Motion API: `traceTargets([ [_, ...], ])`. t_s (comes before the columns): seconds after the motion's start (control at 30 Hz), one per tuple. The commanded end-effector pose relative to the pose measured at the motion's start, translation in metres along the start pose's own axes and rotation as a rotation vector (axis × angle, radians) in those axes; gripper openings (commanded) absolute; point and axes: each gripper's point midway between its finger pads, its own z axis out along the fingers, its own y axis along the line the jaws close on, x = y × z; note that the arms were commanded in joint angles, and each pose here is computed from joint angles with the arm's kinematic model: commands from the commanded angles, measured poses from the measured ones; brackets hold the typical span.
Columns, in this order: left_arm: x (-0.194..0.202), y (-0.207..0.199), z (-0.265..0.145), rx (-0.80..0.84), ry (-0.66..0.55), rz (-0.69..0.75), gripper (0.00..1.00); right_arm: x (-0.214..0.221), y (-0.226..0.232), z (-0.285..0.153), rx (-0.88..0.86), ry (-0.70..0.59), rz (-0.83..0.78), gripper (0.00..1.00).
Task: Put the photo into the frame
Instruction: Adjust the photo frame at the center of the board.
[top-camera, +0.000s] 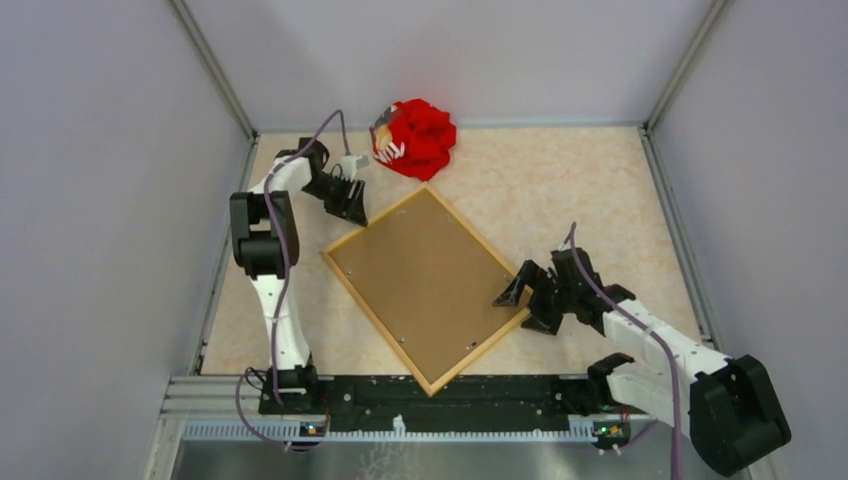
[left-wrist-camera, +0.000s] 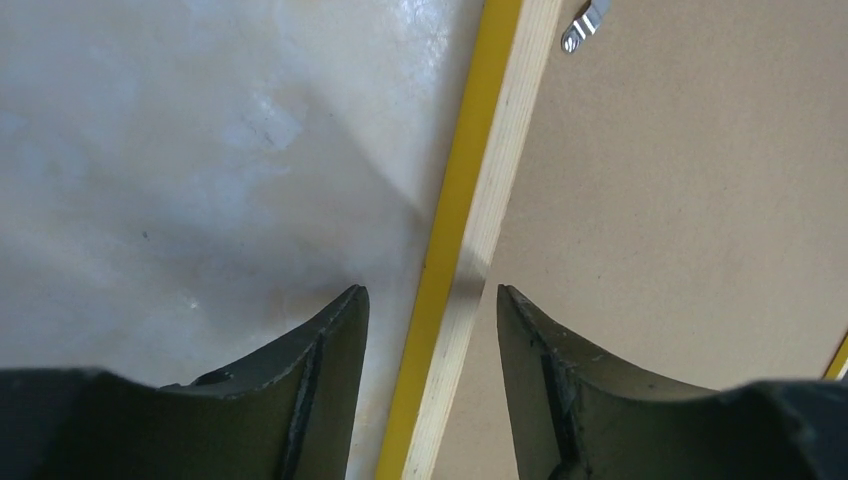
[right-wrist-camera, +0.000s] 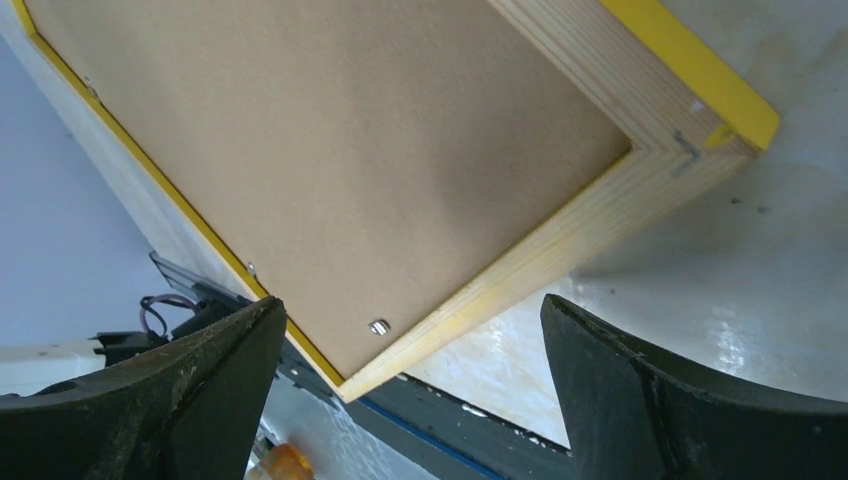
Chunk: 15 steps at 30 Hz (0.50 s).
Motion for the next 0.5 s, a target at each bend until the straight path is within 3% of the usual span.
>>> traceTargets([
  [0.0, 0.009, -0.008, -0.01, 0.013, 0.003, 0.027, 0.55, -0.029, 0.047, -0.002, -0.098, -0.067, -0.045, 0.99],
  [0.3, 0.047, -0.044, -0.016, 0.114, 0.04, 0.055, 0.31, -0.094, 0.065, 0.002, -0.031, -0.138, -0.087, 0.99],
  [0.47, 0.071, -0.079, -0.021, 0.217, 0.065, 0.085, 0.29, -0.124, 0.056, 0.0, 0.029, -0.185, -0.098, 0.99],
])
